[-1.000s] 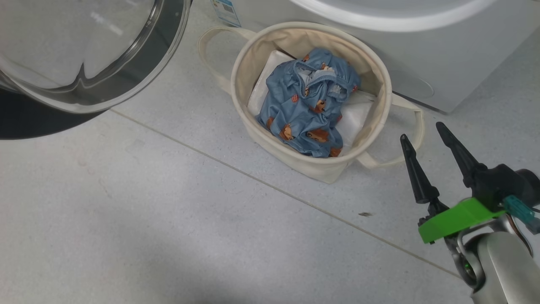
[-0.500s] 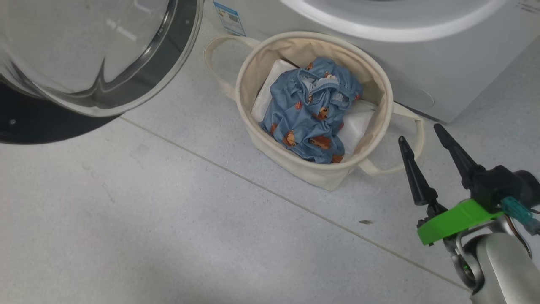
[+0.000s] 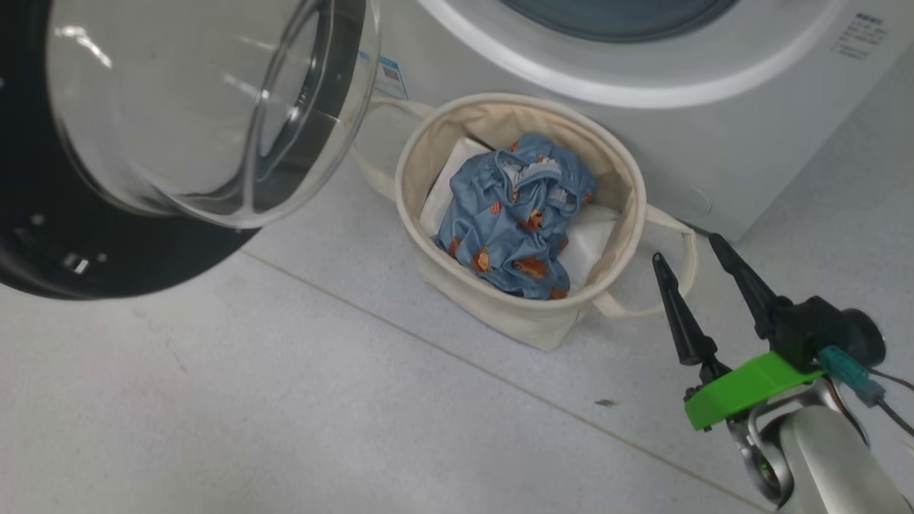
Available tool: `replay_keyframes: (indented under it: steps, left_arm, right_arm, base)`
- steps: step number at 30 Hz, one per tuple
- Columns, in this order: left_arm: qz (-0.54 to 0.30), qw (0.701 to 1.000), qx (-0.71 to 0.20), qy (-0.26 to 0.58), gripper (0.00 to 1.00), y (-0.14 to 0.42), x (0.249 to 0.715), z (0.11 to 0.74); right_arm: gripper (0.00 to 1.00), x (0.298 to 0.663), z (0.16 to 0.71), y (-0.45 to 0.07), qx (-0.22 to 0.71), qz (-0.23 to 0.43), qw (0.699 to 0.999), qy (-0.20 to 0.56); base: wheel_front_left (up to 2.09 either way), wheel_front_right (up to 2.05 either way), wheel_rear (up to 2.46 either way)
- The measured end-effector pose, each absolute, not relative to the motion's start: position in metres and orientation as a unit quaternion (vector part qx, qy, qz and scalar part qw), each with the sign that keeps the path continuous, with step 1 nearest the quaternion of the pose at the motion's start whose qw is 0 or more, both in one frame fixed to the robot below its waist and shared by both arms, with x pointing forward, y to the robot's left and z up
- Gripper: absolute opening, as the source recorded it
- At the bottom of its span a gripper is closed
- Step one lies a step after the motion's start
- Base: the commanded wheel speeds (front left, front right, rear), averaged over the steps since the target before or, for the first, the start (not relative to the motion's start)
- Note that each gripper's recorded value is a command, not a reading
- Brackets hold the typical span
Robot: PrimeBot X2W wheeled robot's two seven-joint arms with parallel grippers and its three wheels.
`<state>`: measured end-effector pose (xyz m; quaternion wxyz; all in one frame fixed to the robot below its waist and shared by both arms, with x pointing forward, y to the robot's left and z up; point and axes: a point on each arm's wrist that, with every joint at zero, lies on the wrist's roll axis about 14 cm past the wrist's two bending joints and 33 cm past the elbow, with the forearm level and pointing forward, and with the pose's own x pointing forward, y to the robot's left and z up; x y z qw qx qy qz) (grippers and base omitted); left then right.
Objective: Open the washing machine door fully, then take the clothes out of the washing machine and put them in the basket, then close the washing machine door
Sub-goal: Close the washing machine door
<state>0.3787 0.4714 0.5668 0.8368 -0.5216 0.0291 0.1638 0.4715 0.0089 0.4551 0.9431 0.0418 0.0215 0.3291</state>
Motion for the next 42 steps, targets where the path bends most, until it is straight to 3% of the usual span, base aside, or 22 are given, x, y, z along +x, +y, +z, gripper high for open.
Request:
replay_keyframes:
  steps: [10, 21, 30, 42]
  left_arm:
    - [0.066, 0.861, -0.495, 0.094, 0.00, 0.405, 0.367, 0.562]
    - [-0.097, 0.872, -0.460, 0.135, 0.00, 0.288, 0.370, 0.572]
    - [-0.190, 0.872, -0.427, 0.145, 0.00, 0.200, 0.385, 0.577]
    - [-0.225, 0.889, -0.373, 0.143, 0.00, 0.128, 0.443, 0.558]
  right_arm:
    - [1.00, 0.454, 0.470, 0.021, 0.059, 0.334, 0.941, 0.011]
    - [1.00, 0.438, 0.485, 0.014, 0.071, 0.313, 0.947, 0.003]
    - [1.00, 0.437, 0.499, -0.021, 0.076, 0.262, 0.962, -0.015]
    - [1.00, 0.432, 0.512, -0.111, 0.062, 0.146, 0.987, -0.040]
  base:
    - [0.00, 0.00, 0.00]
    - [0.00, 0.00, 0.00]
    - [0.00, 0.00, 0.00]
    - [0.00, 0.00, 0.00]
